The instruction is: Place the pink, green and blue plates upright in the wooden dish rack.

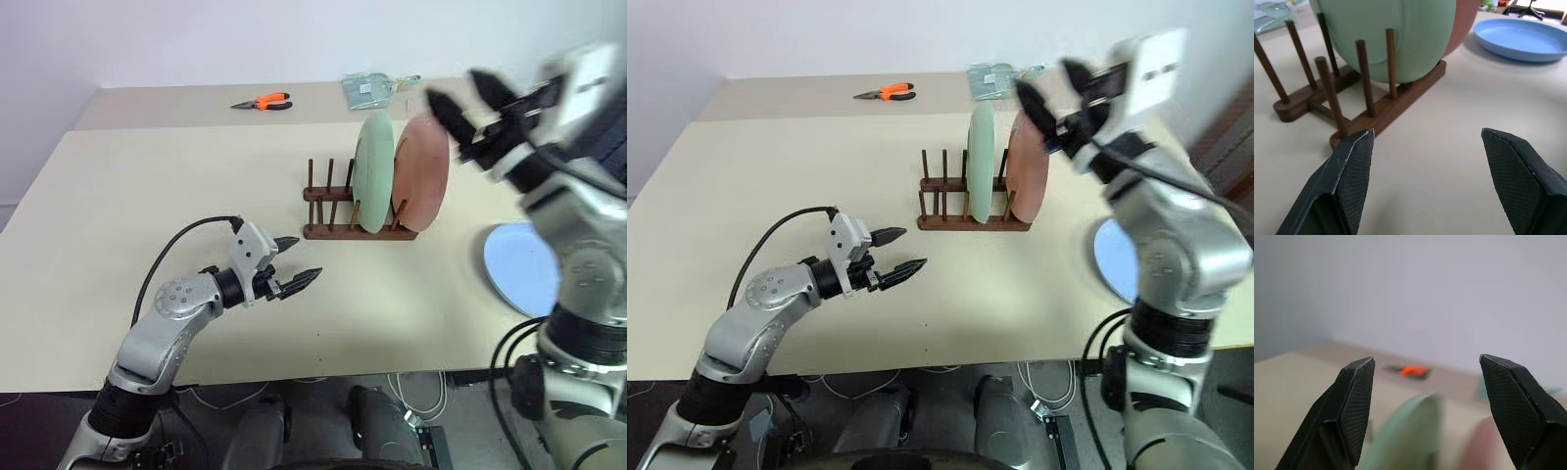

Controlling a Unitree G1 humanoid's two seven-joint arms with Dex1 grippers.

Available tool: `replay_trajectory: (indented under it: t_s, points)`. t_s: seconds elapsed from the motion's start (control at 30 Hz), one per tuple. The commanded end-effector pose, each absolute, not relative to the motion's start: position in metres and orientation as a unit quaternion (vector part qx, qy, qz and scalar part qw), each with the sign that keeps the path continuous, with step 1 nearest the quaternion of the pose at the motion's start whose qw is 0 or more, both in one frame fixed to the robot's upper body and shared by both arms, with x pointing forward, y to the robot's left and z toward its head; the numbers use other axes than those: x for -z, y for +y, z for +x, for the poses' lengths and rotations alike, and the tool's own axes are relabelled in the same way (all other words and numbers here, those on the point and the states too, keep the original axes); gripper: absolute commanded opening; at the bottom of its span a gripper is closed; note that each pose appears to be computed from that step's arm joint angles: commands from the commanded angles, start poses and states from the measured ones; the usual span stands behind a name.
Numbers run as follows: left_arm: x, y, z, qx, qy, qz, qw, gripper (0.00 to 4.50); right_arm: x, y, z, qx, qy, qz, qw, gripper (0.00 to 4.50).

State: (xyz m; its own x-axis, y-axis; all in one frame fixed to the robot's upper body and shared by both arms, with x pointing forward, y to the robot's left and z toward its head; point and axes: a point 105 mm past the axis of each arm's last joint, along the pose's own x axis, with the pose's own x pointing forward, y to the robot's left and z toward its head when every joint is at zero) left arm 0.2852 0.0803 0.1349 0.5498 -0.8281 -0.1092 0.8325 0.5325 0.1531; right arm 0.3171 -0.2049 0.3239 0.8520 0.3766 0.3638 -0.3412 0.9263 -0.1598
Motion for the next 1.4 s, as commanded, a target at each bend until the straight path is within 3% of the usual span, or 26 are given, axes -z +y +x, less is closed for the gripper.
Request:
replay_trajectory:
  t_s: [0.03,0.13,0.17,0.27,0.43,0.53,0.73,0.77,0.87,1.0,1.1,1.17,1.27,1.4]
  points:
    - [-0.14,0.074,0.285,0.489,-0.002,0.104,0.866,3.61,-0.301,-0.276,0.307,-0.084,-0.146,-0.081,0.982,3.46]
    - [-0.138,0.069,0.287,0.501,-0.001,0.107,0.859,3.61,-0.232,-0.293,0.288,-0.108,0.002,-0.128,0.986,4.32]
    - [-0.137,0.068,0.287,0.505,0.0,0.11,0.856,3.61,-0.213,-0.29,0.281,-0.123,0.04,-0.134,0.982,4.42]
    - [-0.135,0.066,0.287,0.513,0.001,0.118,0.85,3.61,-0.157,-0.278,0.261,-0.149,0.142,-0.163,0.965,4.42]
    - [-0.137,0.063,0.287,0.518,-0.002,0.123,0.846,3.61,-0.114,-0.285,0.261,-0.102,0.208,-0.2,0.952,4.42]
    - [-0.138,0.061,0.286,0.52,-0.004,0.124,0.845,3.61,-0.098,-0.295,0.265,-0.075,0.235,-0.215,0.945,3.56]
    - [-0.139,0.059,0.282,0.521,-0.007,0.123,0.844,3.61,-0.099,-0.308,0.276,-0.044,0.23,-0.24,0.942,0.58]
    - [-0.138,0.06,0.282,0.521,-0.007,0.123,0.845,3.61,-0.105,-0.309,0.28,-0.04,0.219,-0.247,0.943,0.06]
    - [-0.137,0.062,0.283,0.517,-0.006,0.124,0.847,3.61,-0.134,-0.31,0.293,-0.025,0.161,-0.285,0.945,0.06]
    - [-0.135,0.071,0.288,0.505,-0.002,0.133,0.853,3.61,-0.273,-0.282,0.32,0.002,-0.098,-0.279,0.955,0.06]
    - [-0.135,0.075,0.291,0.496,-0.001,0.137,0.857,3.61,-0.344,-0.239,0.316,-0.075,-0.227,-0.173,0.956,0.06]
    - [-0.135,0.078,0.294,0.489,-0.002,0.138,0.861,3.61,-0.379,-0.195,0.304,-0.19,-0.287,-0.077,0.936,0.06]
    - [-0.134,0.092,0.3,0.464,0.002,0.139,0.875,3.61,-0.406,-0.131,0.286,-0.353,-0.311,0.09,0.878,0.06]
    - [-0.127,0.118,0.306,0.424,0.017,0.152,0.893,3.61,-0.403,-0.081,0.287,-0.441,-0.246,0.269,0.82,0.06]
